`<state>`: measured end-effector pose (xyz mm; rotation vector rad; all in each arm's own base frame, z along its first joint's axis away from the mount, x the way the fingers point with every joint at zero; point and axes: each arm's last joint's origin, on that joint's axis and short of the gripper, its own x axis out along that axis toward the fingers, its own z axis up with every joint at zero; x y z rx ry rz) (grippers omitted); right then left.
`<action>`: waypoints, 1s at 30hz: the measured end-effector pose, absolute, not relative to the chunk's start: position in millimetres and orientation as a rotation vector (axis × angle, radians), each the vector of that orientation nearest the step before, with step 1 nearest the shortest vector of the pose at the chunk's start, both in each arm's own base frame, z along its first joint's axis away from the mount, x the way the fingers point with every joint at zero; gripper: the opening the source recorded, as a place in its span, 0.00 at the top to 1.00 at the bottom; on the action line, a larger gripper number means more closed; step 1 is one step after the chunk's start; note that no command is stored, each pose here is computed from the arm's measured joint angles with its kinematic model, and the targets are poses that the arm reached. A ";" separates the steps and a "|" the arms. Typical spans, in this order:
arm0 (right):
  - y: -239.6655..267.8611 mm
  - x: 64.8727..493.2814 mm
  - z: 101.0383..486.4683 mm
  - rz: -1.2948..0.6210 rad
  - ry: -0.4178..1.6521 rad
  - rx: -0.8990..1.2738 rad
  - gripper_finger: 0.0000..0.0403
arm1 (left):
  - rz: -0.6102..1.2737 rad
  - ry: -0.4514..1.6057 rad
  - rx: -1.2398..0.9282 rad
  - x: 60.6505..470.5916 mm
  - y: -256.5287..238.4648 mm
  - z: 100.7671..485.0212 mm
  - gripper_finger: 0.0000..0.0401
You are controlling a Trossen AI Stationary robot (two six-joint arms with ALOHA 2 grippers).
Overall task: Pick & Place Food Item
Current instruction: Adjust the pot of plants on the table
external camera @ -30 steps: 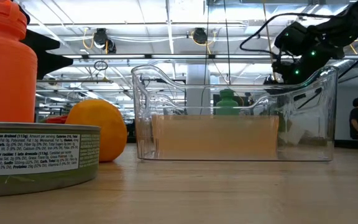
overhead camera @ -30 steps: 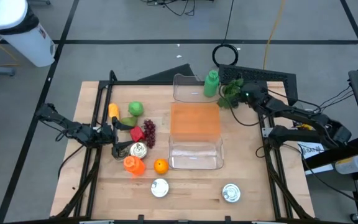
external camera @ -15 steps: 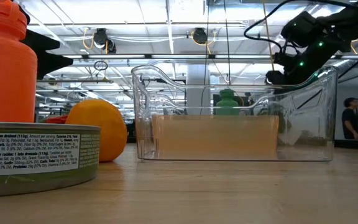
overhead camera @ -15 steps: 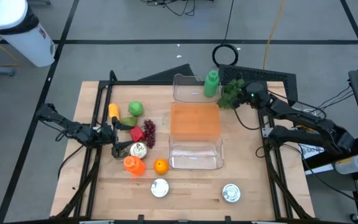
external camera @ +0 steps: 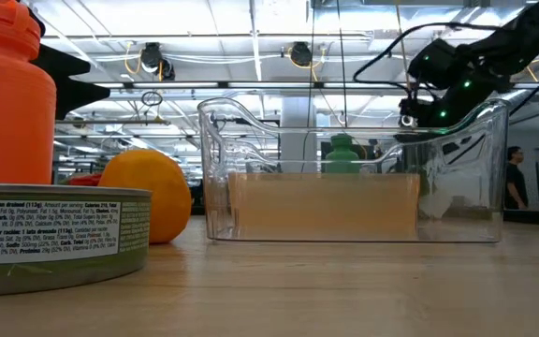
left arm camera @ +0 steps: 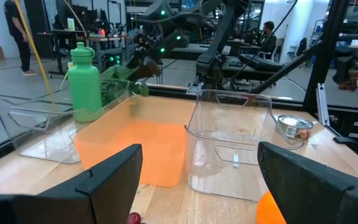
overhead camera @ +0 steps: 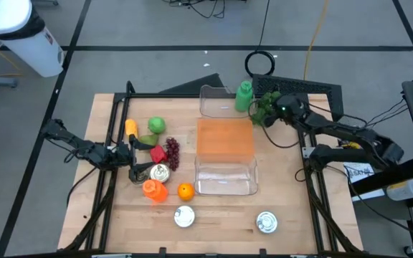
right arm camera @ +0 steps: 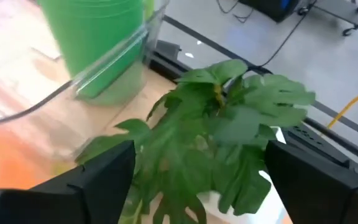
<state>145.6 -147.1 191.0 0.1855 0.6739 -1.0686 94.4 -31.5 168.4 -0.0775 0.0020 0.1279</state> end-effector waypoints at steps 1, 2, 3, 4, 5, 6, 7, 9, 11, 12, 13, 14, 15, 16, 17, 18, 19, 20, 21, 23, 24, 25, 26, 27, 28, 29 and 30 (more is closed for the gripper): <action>-149.8 147.0 188.3 -1.086 0.677 0.187 0.16 | 0.128 0.002 -0.077 94.4 -31.5 168.4 0.17; -152.2 147.9 185.4 -1.094 0.685 0.190 0.18 | 0.128 0.002 -0.078 94.4 -31.5 168.4 0.17; -154.5 149.2 182.9 -1.098 0.688 0.192 0.20 | 0.128 0.002 -0.077 94.4 -31.5 168.4 0.17; -157.0 150.2 181.2 -1.104 0.681 0.196 0.23 | 0.128 0.002 -0.077 94.4 -31.5 168.4 0.17; -158.5 151.0 180.1 -1.107 0.677 0.198 0.26 | 0.128 0.002 -0.077 94.4 -31.6 168.4 0.17; -160.2 151.4 179.1 -1.112 0.674 0.199 0.30 | 0.128 0.002 -0.077 94.4 -31.6 168.4 0.17; -161.7 151.7 178.3 -1.116 0.670 0.200 0.34 | 0.128 0.002 -0.077 94.4 -31.5 168.4 0.17; -164.0 150.8 177.1 -1.127 0.671 0.204 0.43 | 0.128 0.002 -0.078 94.4 -31.5 168.4 0.17; -166.2 148.2 176.6 -1.163 0.678 0.200 0.54 | 0.128 0.002 -0.077 94.4 -31.5 168.4 0.17; -166.9 146.7 176.2 -1.180 0.687 0.197 0.60 | 0.128 0.002 -0.077 94.4 -31.5 168.4 0.17; -167.2 145.5 175.7 -1.193 0.700 0.190 0.66 | 0.128 0.002 -0.077 94.4 -31.6 168.4 0.17; -167.9 144.3 175.5 -1.196 0.707 0.187 0.72 | 0.128 0.002 -0.077 94.4 -31.5 168.4 0.17; -168.7 143.4 175.5 -1.196 0.713 0.182 0.79 | 0.128 0.002 -0.077 94.4 -31.6 168.4 0.17; -169.4 142.8 175.6 -1.196 0.713 0.181 0.86 | 0.128 0.002 -0.077 94.4 -31.6 168.4 0.17; -169.6 142.6 175.6 -1.195 0.713 0.180 0.92 | 0.128 0.002 -0.077 94.4 -31.5 168.4 0.17; -169.6 142.8 175.8 -1.188 0.711 0.181 0.96 | 0.128 0.002 -0.077 94.4 -31.5 168.4 0.17; -169.3 143.3 176.8 -1.169 0.701 0.184 0.97 | 0.128 0.002 -0.078 94.4 -31.5 168.4 0.17; -169.0 143.6 178.6 -1.156 0.682 0.190 0.97 | 0.128 0.002 -0.077 94.4 -31.6 168.4 0.17; -168.3 144.1 180.8 -1.144 0.658 0.200 0.97 | 0.128 0.002 -0.078 94.4 -31.5 168.4 0.17; -166.3 143.5 186.5 -1.123 0.612 0.219 0.99 | 0.128 0.002 -0.077 94.4 -31.5 168.4 0.17; -164.9 142.8 190.0 -1.108 0.590 0.224 0.99 | 0.128 0.002 -0.077 94.4 -31.6 168.4 0.17; -163.4 141.9 194.2 -1.099 0.564 0.227 0.99 | 0.128 0.002 -0.077 94.4 -31.5 168.4 0.17; -161.8 140.8 198.2 -1.095 0.536 0.233 0.99 | 0.128 0.002 -0.078 94.4 -31.5 168.4 0.17; -160.2 139.2 201.9 -1.098 0.511 0.232 1.00 | 0.128 0.002 -0.077 94.4 -31.6 168.4 0.17; -157.7 136.9 204.6 -1.101 0.485 0.226 1.00 | 0.128 0.002 -0.077 94.4 -31.5 168.4 0.17; -154.9 134.0 205.4 -1.109 0.461 0.224 1.00 | 0.128 0.002 -0.077 94.4 -31.6 168.4 0.17; -152.2 130.5 205.0 -1.128 0.431 0.226 1.00 | 0.128 0.002 -0.077 94.4 -31.5 168.4 0.17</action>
